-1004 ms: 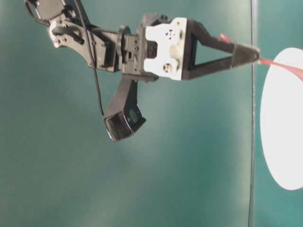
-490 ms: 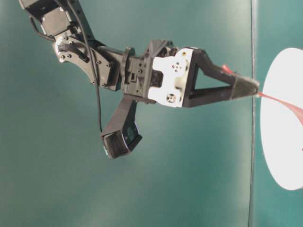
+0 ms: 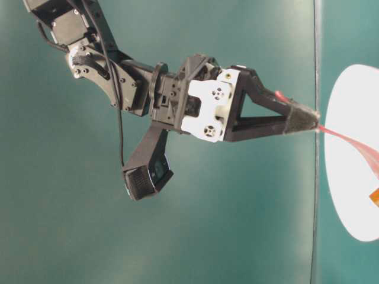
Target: Grip the spoon and scoop the red block from the bowl with right arm.
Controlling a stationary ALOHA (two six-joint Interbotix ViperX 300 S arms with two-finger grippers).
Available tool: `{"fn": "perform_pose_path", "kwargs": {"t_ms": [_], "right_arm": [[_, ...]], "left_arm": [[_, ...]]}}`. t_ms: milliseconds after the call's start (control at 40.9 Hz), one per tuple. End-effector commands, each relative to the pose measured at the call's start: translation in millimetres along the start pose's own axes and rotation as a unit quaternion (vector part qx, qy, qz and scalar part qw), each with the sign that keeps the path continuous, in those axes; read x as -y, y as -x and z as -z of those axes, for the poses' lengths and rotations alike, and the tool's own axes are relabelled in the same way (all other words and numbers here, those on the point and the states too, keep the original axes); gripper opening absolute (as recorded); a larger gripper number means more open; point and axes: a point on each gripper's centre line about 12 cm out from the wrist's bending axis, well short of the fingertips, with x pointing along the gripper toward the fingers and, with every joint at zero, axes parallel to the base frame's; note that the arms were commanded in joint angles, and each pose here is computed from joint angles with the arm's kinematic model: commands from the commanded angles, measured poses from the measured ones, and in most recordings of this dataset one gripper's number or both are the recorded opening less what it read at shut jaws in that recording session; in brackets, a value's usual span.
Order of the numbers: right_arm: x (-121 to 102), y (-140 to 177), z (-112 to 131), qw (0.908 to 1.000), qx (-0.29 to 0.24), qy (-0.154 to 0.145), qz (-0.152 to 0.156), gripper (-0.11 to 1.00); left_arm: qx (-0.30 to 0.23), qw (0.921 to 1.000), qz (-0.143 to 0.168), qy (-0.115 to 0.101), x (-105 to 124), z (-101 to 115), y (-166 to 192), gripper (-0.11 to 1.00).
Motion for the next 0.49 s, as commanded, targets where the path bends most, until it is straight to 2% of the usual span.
{"fn": "perform_pose_path", "kwargs": {"t_ms": [0, 465], "right_arm": [[-4, 18, -11, 0.9995, 0.03, 0.003, -0.004, 0.24], [-7, 32, -14, 0.9985, 0.054, 0.005, -0.008, 0.24]], "left_arm": [[0.018, 0.9998, -0.001, 0.0, -1, -13, 1, 0.0], [0.019, 0.9998, -0.001, 0.001, -1, -13, 2, 0.0]]}}
